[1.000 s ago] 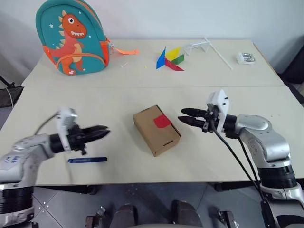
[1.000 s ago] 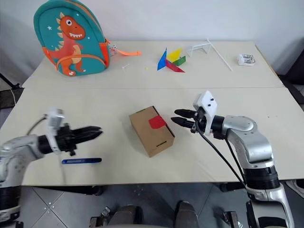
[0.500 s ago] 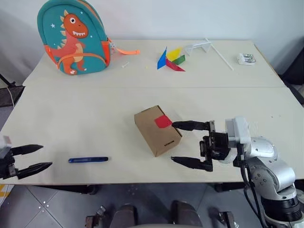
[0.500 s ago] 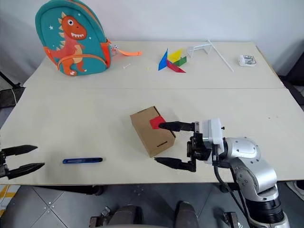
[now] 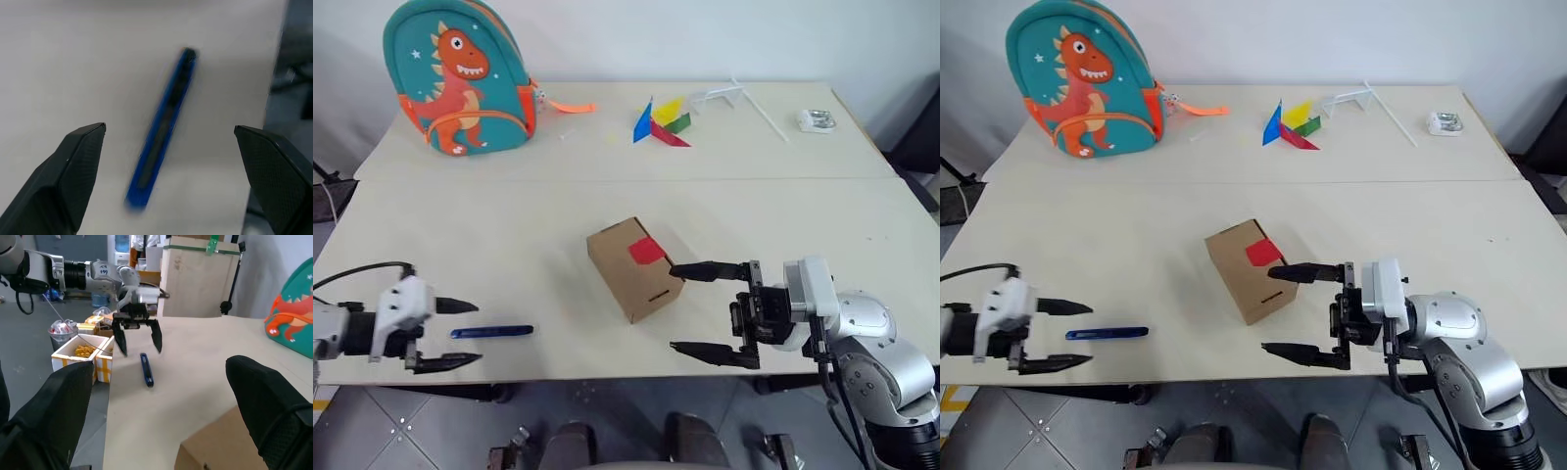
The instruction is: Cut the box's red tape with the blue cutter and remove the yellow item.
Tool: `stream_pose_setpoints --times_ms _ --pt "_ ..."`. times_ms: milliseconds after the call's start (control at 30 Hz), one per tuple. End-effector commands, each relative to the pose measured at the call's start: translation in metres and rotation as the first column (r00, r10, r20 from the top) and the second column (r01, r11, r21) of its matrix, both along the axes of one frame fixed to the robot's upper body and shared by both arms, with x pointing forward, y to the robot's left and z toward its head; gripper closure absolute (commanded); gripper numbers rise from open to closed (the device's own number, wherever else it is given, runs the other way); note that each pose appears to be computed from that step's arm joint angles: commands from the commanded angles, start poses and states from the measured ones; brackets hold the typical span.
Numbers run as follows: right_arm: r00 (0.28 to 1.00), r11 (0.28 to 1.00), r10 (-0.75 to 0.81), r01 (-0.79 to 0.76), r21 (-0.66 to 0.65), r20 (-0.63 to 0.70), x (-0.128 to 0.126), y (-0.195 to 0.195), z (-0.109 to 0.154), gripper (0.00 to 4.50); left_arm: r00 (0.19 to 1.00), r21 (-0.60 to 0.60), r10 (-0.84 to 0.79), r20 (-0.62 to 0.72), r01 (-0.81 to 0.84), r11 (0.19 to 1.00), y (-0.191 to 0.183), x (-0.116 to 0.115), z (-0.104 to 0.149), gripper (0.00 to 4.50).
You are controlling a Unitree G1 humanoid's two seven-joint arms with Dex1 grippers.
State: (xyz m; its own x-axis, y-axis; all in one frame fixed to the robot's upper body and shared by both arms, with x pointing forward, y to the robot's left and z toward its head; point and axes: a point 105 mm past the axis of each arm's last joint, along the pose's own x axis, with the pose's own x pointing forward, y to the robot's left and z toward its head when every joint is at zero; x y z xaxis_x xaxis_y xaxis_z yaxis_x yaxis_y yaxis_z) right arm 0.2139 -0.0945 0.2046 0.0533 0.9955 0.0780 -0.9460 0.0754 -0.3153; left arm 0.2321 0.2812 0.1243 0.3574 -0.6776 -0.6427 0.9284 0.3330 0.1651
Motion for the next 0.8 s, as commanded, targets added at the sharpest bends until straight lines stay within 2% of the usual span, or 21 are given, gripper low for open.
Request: stream_pose_setpoints --times_ms 33,167,433,533,800 --pt "1.0 1.0 0.018 -0.018 -0.012 0.021 -0.005 0.002 0.003 0.0 1.0 0.056 0.012 0.021 -0.013 0.998 -0.004 0.007 -0.002 0.03" --pt "1.0 1.0 0.015 -0.015 -0.018 0.021 -0.006 0.004 0.003 0.0 0.997 0.121 0.012 0.072 -0.02 0.992 0.001 0.018 -0.014 0.03" --pt "1.0 1.0 -0.009 0.009 -0.022 0.016 -0.005 0.004 0.005 0.0 0.999 0.189 0.028 0.032 -0.034 0.981 0.016 0.021 -0.025 0.03" --pt "1.0 0.999 -0.029 0.029 -0.016 0.009 -0.001 0.002 0.005 0.0 0.999 0.204 0.033 0.007 -0.034 0.978 0.019 0.021 -0.028 0.61" --pt "0.999 0.999 -0.042 0.042 -0.018 0.013 0.001 0.0 0.006 0.0 0.997 0.204 0.021 -0.069 -0.006 0.979 0.017 0.018 -0.037 2.9"
